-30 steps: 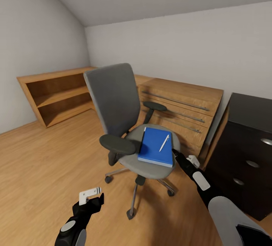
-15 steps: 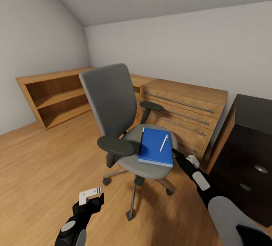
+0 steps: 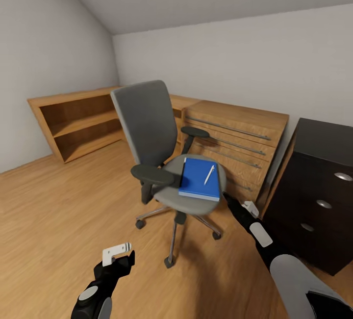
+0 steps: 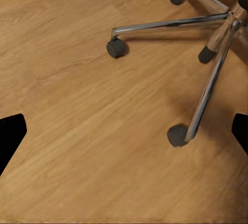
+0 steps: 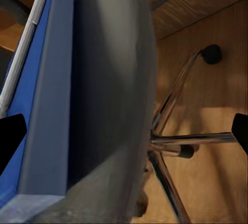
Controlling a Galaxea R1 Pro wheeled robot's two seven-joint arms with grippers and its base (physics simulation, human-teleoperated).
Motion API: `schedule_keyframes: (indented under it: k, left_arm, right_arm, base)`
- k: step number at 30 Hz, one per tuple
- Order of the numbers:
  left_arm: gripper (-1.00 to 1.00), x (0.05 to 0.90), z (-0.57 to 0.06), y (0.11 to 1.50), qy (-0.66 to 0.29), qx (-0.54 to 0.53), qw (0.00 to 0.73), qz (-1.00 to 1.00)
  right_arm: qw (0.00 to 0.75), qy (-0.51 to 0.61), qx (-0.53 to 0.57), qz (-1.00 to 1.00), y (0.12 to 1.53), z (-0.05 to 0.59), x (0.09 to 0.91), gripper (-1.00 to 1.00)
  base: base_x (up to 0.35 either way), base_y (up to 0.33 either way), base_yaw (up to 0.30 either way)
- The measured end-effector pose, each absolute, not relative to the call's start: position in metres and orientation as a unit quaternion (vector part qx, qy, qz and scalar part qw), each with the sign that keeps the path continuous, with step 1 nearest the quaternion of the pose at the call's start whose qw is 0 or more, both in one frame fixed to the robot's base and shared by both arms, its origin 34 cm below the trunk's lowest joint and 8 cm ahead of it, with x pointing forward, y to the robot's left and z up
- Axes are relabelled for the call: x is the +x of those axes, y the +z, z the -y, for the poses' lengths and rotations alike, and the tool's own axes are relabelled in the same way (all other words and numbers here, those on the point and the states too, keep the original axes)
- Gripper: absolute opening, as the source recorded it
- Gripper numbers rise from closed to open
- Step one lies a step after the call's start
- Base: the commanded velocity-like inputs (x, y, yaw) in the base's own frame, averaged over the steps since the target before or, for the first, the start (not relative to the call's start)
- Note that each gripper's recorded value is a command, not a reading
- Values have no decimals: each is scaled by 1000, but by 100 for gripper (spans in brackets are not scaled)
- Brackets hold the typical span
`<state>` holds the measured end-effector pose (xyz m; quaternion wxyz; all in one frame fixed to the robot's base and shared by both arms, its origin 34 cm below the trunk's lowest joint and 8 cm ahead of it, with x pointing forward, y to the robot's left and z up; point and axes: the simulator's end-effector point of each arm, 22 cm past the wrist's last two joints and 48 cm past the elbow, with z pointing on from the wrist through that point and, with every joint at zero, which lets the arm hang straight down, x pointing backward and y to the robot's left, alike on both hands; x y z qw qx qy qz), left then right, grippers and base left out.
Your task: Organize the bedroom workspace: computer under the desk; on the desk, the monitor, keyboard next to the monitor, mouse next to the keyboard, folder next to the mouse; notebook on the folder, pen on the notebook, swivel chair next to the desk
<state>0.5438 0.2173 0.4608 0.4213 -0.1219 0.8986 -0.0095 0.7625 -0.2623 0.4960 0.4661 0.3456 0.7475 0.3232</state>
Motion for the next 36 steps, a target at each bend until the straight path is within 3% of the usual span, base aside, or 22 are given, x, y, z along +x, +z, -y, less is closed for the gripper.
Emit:
schedule_keyframes:
  k: [15, 28, 36]
  left_arm:
    - [100, 539, -216, 451, -9, -121, 410, -904]
    - [100, 485, -210, 366, 8, -114, 326, -938]
    - [100, 493, -201, 381, -2, -121, 341, -932]
  right_arm:
    - [490, 297, 349, -742, 493, 279, 760, 100]
    - [562, 99, 231, -788, 402, 306, 639, 100]
    - [577, 102, 236, -776, 415, 310, 650, 100]
  base:
    - [-308, -30, 0]
    - [-23, -7, 0]
    - [0, 0, 0]
